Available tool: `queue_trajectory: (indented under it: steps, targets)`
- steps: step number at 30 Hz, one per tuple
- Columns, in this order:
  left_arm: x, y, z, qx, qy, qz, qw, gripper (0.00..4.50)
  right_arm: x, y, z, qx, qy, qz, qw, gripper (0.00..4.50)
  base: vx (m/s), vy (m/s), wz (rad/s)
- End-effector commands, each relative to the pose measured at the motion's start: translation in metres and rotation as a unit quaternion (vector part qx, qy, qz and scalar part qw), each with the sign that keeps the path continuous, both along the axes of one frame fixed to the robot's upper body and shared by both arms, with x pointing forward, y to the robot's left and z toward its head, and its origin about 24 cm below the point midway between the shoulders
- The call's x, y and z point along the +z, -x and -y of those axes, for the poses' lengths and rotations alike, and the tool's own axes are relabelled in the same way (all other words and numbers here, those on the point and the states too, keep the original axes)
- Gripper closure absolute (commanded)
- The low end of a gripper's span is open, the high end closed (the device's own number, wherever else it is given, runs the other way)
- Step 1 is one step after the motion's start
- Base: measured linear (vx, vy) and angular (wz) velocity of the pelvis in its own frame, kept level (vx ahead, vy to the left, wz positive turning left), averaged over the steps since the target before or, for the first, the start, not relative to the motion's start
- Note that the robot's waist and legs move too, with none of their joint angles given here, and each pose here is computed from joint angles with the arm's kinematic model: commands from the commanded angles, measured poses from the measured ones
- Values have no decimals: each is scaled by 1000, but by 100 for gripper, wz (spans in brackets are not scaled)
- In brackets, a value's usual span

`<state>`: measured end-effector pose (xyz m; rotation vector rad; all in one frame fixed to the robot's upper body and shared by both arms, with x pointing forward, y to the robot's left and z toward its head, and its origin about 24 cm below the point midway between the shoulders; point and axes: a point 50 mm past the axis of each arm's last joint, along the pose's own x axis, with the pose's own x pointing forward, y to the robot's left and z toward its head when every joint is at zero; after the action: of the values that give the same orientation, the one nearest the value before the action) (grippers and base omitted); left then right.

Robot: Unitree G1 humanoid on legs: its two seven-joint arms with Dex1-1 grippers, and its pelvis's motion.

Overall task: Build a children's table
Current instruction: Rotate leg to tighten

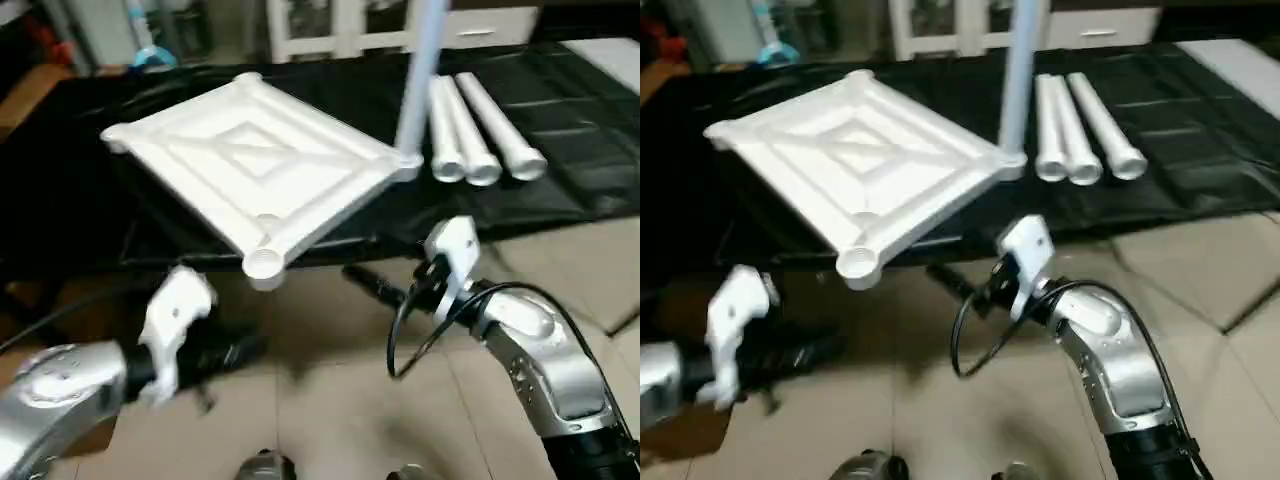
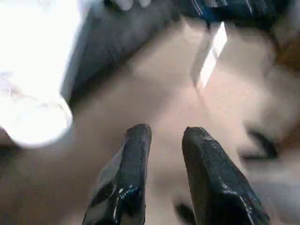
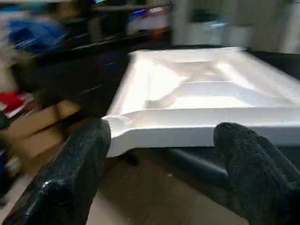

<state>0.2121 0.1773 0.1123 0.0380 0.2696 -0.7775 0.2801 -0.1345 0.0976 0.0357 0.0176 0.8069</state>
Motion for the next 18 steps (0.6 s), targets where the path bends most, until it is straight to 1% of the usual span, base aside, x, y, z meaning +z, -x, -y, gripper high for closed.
queue_trajectory:
  steps: [1,3,6,8,11,13,15,16,18]
  targets:
    - [-1,-3,-8,46,-4,11,999,310,0,1,4,-20,-6,-6,1000,64,-58,68,-19]
    - [-12,6,-6,49,-8,-7,999,310,-3,7,2,-17,-1,-6,1000,64,-65,58,-26]
    - [-18,10,-4,63,0,-8,998,310,-4,11,1,-17,4,-7,1000,64,-66,49,-20]
    - [-18,10,-3,68,3,-4,998,310,-4,11,1,-21,1,-8,1000,64,-111,4,-5]
    - [-18,7,-2,87,11,10,996,310,-6,10,-1,-33,-3,-11,999,64,-24,-124,20]
    - [-17,3,-4,106,15,19,994,310,-6,8,-1,-42,-4,-11,999,64,0,0,0]
    - [-17,-1,-8,136,13,32,990,310,-6,8,-2,-48,-6,-10,999,64,-97,-11,22]
    - [-19,-6,-12,165,8,39,986,310,-7,8,-2,-52,-7,-11,999,64,-111,-11,23]
    - [-19,-8,-14,178,7,40,983,310,-7,8,-3,-54,-7,-12,998,64,-86,38,5]
